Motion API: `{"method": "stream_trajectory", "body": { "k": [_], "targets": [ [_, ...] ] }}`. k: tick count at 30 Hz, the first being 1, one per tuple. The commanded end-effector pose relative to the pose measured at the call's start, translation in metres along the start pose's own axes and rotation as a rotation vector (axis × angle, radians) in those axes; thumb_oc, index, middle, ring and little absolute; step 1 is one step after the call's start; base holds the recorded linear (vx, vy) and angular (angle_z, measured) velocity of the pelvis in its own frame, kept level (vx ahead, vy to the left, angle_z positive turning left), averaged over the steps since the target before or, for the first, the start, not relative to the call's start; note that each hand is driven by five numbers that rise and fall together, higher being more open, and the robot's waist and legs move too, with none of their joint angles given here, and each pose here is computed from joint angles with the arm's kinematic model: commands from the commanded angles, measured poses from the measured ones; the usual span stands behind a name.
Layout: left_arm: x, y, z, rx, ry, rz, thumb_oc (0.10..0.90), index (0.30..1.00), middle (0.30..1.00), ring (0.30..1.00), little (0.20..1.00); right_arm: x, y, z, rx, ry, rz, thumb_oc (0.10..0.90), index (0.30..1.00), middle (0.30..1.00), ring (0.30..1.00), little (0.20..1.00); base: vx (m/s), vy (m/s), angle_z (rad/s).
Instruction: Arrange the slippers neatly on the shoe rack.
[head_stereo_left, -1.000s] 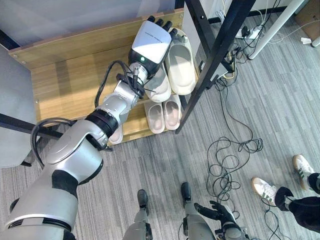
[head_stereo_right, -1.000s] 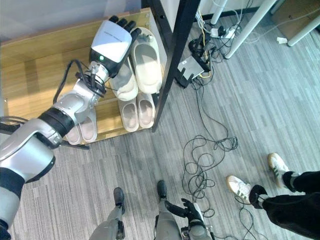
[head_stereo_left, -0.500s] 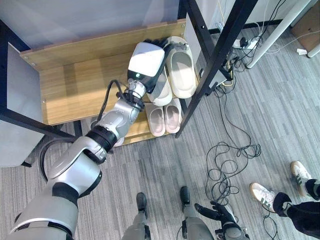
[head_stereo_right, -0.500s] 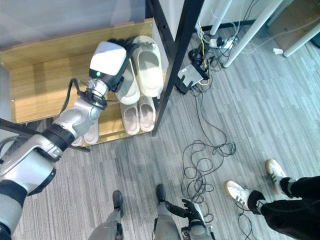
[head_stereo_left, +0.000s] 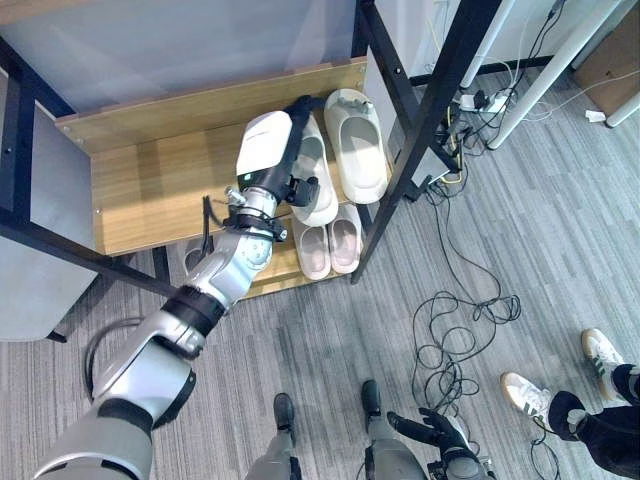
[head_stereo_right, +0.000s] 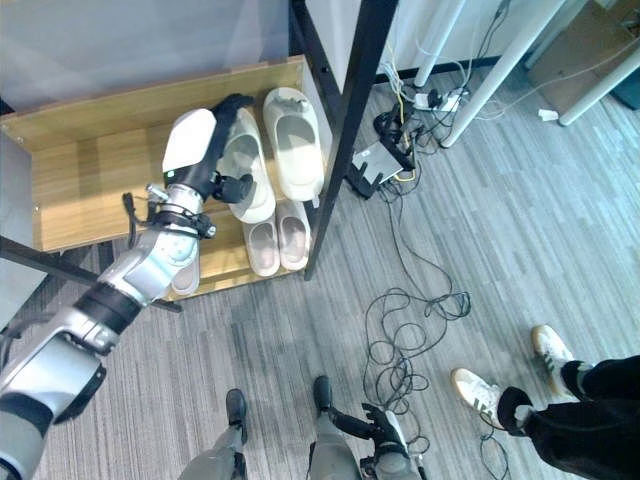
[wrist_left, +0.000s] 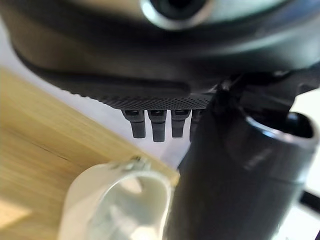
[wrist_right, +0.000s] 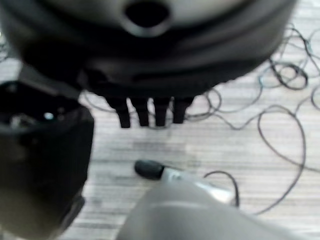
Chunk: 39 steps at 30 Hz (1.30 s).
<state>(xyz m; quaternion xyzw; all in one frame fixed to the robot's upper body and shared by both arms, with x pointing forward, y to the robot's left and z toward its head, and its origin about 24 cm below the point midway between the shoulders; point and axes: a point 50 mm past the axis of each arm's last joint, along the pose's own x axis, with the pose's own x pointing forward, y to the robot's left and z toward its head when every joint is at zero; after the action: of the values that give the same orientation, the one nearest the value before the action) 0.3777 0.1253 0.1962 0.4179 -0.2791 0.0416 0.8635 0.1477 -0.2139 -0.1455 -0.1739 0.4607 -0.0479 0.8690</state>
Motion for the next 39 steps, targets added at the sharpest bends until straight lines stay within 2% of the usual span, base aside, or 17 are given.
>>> {"method": "stream_trajectory", "body": {
  "k": [1, 9, 15, 26, 39],
  "targets": [
    [0.015, 0.046, 0.016, -0.139, -0.101, 0.241, 0.8, 0.9, 0.9, 0.9, 0.9, -0.007, -0.006, -0.028, -0.026, 0.074, -0.021, 0.8, 0.9, 0.9, 0.9, 0.9, 0.05, -0.016, 0.01],
    [-0.008, 0.052, -0.017, -0.131, -0.003, 0.238, 0.8, 0.9, 0.9, 0.9, 0.9, -0.009, -0.002, -0.035, -0.002, 0.102, -0.01, 0.8, 0.9, 0.9, 0.9, 0.9, 0.03, -0.018, 0.03],
    [-0.023, 0.027, -0.033, -0.152, 0.076, 0.105, 0.8, 0.9, 0.9, 0.9, 0.9, -0.009, -0.002, -0.036, -0.013, 0.11, -0.01, 0.8, 0.9, 0.9, 0.9, 0.9, 0.0, -0.002, 0.01],
    [-0.043, -0.009, -0.034, -0.245, 0.137, 0.008, 0.8, 0.9, 0.9, 0.9, 0.9, -0.01, 0.001, -0.035, -0.008, 0.108, -0.012, 0.8, 0.9, 0.9, 0.9, 0.9, 0.0, 0.0, 0.0],
    [-0.048, -0.039, -0.04, -0.238, 0.225, -0.059, 0.8, 0.9, 0.9, 0.9, 0.9, -0.007, -0.006, -0.031, -0.004, 0.097, -0.035, 0.8, 0.9, 0.9, 0.9, 0.9, 0.0, -0.001, 0.0]
  ]
}}
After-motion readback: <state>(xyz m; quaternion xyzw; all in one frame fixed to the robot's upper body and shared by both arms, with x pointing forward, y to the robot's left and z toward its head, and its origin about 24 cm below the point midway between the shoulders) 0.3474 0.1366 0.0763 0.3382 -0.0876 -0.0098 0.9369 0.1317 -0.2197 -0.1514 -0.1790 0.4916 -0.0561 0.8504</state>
